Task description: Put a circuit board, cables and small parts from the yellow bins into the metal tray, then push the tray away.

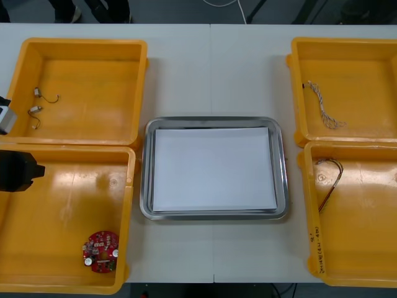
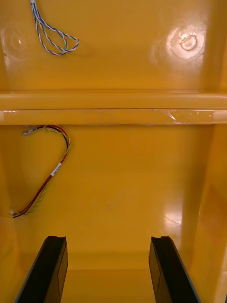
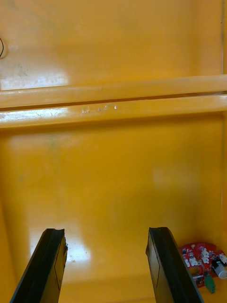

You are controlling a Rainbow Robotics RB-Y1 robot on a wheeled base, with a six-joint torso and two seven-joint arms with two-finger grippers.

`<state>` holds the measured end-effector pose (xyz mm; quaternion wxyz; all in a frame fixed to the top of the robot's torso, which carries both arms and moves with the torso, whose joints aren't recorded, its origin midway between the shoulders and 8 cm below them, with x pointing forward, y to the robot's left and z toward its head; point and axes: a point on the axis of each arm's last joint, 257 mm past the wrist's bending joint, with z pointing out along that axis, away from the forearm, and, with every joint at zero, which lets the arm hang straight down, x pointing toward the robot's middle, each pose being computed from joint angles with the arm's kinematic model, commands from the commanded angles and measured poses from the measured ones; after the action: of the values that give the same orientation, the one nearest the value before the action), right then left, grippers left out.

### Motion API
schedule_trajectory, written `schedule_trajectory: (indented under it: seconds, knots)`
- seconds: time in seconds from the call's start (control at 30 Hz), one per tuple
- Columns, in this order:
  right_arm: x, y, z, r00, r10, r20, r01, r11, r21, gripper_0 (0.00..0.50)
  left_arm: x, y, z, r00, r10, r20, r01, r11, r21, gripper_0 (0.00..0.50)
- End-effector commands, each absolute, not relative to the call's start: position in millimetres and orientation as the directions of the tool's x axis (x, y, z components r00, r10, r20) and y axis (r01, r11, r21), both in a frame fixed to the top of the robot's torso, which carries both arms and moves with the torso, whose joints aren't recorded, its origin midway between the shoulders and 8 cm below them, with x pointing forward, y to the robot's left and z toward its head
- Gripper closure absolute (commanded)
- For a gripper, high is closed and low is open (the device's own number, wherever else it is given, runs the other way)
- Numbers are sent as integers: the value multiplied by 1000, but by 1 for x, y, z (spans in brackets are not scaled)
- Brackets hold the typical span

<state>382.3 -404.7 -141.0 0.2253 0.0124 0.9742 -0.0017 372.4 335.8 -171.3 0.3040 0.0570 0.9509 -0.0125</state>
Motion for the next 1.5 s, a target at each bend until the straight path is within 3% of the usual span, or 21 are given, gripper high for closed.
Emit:
schedule_trajectory:
  seconds: [0.03,0.73,0.77,0.8,1.07,1.23,1.5]
  knots:
    - [382,-417,-122,-885,-2,-465,27,998,-55,0,375,341,-152,-786,32,-617,48,999,-10,0]
    - [382,-417,-122,-885,-2,-465,27,998,-55,0,375,341,-152,-786,32,-617,48,999,-10,0]
    - [382,-417,-122,-885,-2,-465,27,998,-55,0,359,339,-178,-831,11,-557,39,999,-38,0]
    - [382,-417,-122,-885,-2,-465,27,998,-55,0,356,340,-183,-839,6,-544,34,999,-42,0]
    - [388,-417,-114,-872,-3,-489,27,998,-54,0,353,342,-192,-861,10,-508,28,999,-27,0]
    - [395,-413,-107,-854,-13,-520,20,998,-57,0,351,338,-211,-890,-35,-454,-8,998,-62,0]
    - [394,-407,-123,-867,8,-499,34,998,-44,0,347,315,-227,-907,-158,-390,-111,984,-140,0]
